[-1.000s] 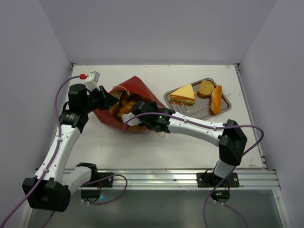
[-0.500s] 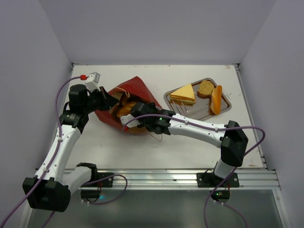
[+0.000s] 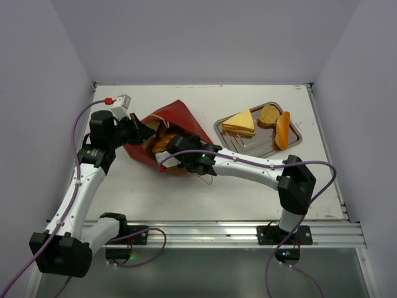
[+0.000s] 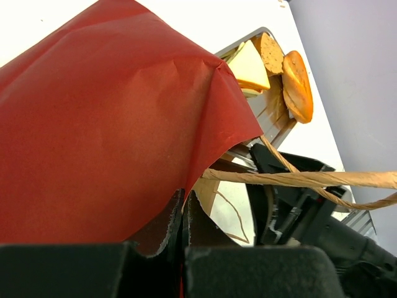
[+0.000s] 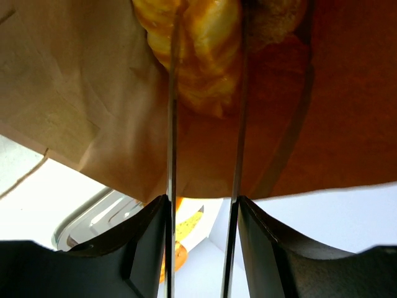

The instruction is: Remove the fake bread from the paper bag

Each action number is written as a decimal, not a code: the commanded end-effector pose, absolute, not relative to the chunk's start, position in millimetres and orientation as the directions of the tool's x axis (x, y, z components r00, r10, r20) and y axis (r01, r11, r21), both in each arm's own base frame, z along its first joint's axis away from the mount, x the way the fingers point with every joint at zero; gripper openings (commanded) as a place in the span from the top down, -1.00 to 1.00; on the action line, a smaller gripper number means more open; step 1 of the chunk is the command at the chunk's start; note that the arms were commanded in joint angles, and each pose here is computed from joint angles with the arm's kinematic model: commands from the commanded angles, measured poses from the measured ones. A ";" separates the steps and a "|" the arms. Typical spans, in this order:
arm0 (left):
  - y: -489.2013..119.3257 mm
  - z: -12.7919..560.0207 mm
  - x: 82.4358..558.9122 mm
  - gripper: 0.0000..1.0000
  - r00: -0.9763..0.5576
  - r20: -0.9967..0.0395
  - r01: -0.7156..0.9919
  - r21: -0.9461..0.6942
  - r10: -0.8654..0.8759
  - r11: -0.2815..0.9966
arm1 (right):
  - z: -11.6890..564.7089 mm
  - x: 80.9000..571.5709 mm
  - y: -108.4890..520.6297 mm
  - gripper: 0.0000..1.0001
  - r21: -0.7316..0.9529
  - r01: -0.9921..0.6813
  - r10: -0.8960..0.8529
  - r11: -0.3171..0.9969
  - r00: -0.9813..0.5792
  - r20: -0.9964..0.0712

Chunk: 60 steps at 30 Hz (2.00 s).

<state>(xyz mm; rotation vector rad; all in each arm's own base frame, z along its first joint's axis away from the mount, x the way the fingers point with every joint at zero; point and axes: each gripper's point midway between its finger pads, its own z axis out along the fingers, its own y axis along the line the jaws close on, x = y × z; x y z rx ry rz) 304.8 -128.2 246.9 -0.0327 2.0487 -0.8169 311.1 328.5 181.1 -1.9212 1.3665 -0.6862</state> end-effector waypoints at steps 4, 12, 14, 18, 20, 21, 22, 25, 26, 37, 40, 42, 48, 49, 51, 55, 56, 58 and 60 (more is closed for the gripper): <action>-132.7 260.1 298.6 1.00 -0.571 -0.761 0.335 -0.557 -0.307 0.760 | 189.2 324.2 338.8 0.02 -0.808 -0.563 -0.967 -0.173 0.253 0.030; -131.6 255.7 297.6 1.00 -0.574 -0.761 0.328 -0.552 -0.303 0.767 | 188.6 321.7 333.2 0.73 -0.797 -0.584 -0.969 -0.154 0.246 0.007; -130.6 253.7 298.4 1.00 -0.573 -0.760 0.320 -0.552 -0.307 0.770 | 194.6 318.4 329.8 0.88 -0.792 -0.596 -0.968 -0.135 0.250 -0.023; -127.9 251.1 301.7 1.00 -0.568 -0.761 0.304 -0.548 -0.314 0.780 | 204.1 308.1 323.6 1.00 -0.775 -0.625 -0.960 -0.092 0.263 -0.098; -125.7 248.7 304.5 1.00 -0.567 -0.757 0.284 -0.549 -0.324 0.786 | 209.6 302.7 318.5 1.00 -0.761 -0.645 -0.953 -0.063 0.266 -0.147; -124.9 248.3 305.6 1.00 -0.565 -0.758 0.280 -0.547 -0.325 0.789 | 210.8 301.1 316.3 1.00 -0.760 -0.648 -0.951 -0.061 0.269 -0.153; -124.3 248.7 306.6 1.00 -0.564 -0.756 0.272 -0.550 -0.332 0.790 | 213.0 299.1 314.9 1.00 -0.759 -0.648 -0.948 -0.058 0.274 -0.162; -122.0 249.2 310.8 1.00 -0.558 -0.753 0.251 -0.553 -0.348 0.794 | 218.8 291.7 307.8 1.00 -0.752 -0.658 -0.938 -0.041 0.285 -0.198; -120.6 249.6 312.6 1.00 -0.554 -0.754 0.242 -0.552 -0.353 0.798 | 221.3 287.8 305.2 1.00 -0.748 -0.662 -0.932 -0.038 0.293 -0.212; -120.0 251.6 321.9 1.00 -0.557 -0.744 0.220 -0.560 -0.368 0.799 | 241.9 263.2 294.9 1.00 -0.681 -0.732 -0.877 0.018 0.316 -0.362; -120.3 253.4 321.1 1.00 -0.558 -0.745 0.223 -0.560 -0.366 0.798 | 252.6 262.7 289.2 1.00 -0.663 -0.747 -0.859 0.054 0.304 -0.412; -119.9 255.3 320.8 1.00 -0.555 -0.747 0.225 -0.557 -0.364 0.800 | 256.6 261.8 284.5 1.00 -0.646 -0.760 -0.847 0.071 0.296 -0.441; -119.0 265.5 323.2 1.00 -0.544 -0.754 0.225 -0.554 -0.368 0.802 | 259.1 234.1 281.4 1.00 -0.573 -0.819 -0.790 0.015 0.342 -0.509; -118.7 266.0 323.9 1.00 -0.544 -0.753 0.221 -0.554 -0.370 0.802 | 258.5 230.3 279.4 1.00 -0.562 -0.827 -0.787 0.004 0.344 -0.512; -117.1 270.3 326.7 1.00 -0.535 -0.757 0.215 -0.551 -0.374 0.807 | 263.4 219.0 279.1 1.00 -0.529 -0.848 -0.759 -0.021 0.358 -0.544; -114.7 269.2 331.3 1.00 -0.539 -0.753 0.193 -0.548 -0.378 0.814 | 273.7 201.1 280.4 1.00 -0.479 -0.876 -0.708 -0.059 0.374 -0.598; -114.4 269.2 332.1 1.00 -0.539 -0.751 0.189 -0.548 -0.380 0.815 | 275.8 199.4 279.7 1.00 -0.474 -0.879 -0.701 -0.056 0.373 -0.608; -113.9 269.6 333.6 1.00 -0.538 -0.751 0.185 -0.548 -0.382 0.816 | 278.8 200.9 276.1 1.00 -0.480 -0.876 -0.700 -0.042 0.368 -0.612; -113.8 269.4 334.3 1.00 -0.539 -0.749 0.182 -0.549 -0.385 0.816 | 287.8 205.1 270.5 1.00 -0.486 -0.874 -0.691 -0.005 0.354 -0.630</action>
